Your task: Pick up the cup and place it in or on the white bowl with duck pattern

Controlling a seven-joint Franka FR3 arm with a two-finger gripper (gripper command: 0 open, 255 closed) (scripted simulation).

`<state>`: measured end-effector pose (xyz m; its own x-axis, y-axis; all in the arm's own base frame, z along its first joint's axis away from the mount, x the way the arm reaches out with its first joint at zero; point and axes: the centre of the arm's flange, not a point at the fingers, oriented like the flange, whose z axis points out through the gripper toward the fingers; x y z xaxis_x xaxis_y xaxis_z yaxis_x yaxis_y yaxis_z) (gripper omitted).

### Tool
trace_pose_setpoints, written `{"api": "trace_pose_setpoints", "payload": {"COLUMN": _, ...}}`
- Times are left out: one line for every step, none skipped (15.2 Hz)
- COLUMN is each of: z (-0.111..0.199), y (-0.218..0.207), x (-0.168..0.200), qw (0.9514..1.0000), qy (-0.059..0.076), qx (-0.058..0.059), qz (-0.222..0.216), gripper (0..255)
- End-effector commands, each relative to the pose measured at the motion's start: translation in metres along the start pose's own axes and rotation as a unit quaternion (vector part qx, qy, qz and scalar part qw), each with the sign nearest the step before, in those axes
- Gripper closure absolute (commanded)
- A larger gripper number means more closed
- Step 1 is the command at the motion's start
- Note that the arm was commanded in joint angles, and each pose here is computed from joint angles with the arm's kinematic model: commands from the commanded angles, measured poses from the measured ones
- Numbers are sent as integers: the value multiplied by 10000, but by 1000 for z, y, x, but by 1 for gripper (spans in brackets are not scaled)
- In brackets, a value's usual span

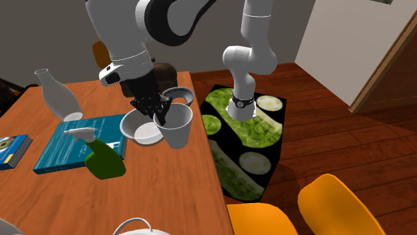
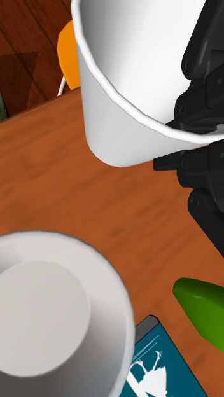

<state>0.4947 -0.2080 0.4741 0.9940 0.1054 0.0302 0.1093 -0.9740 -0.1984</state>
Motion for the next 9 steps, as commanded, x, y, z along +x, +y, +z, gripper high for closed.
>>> {"api": "trace_pose_setpoints", "payload": {"z": -6, "y": 6, "x": -18, "qw": 10000, "qy": -1, "qx": 1, "qz": 1, "gripper": 255}}
{"api": "trace_pose_setpoints", "payload": {"z": -9, "y": 11, "x": -30, "qw": 10000, "qy": -1, "qx": 1, "qz": 1, "gripper": 255}}
{"api": "trace_pose_setpoints", "payload": {"z": -11, "y": 16, "x": -42, "qw": 10000, "qy": -1, "qx": 1, "qz": 1, "gripper": 255}}
{"api": "trace_pose_setpoints", "payload": {"z": -14, "y": 21, "x": -54, "qw": 10000, "qy": -1, "qx": 1, "qz": 1, "gripper": 255}}
{"api": "trace_pose_setpoints", "payload": {"z": -17, "y": 26, "x": -66, "qw": 10000, "qy": -1, "qx": 1, "qz": 1, "gripper": 255}}
{"api": "trace_pose_setpoints", "payload": {"z": -19, "y": 31, "x": -78, "qw": 10000, "qy": -1, "qx": 1, "qz": 1, "gripper": 255}}
{"api": "trace_pose_setpoints", "payload": {"z": -22, "y": 36, "x": -90, "qw": 10000, "qy": -1, "qx": 1, "qz": 1, "gripper": 255}}
{"api": "trace_pose_setpoints", "payload": {"z": -24, "y": 41, "x": -102, "qw": 10000, "qy": -1, "qx": 1, "qz": 1, "gripper": 255}}
{"api": "trace_pose_setpoints", "payload": {"z": -27, "y": 46, "x": -114, "qw": 10000, "qy": -1, "qx": 1, "qz": 1, "gripper": 255}}
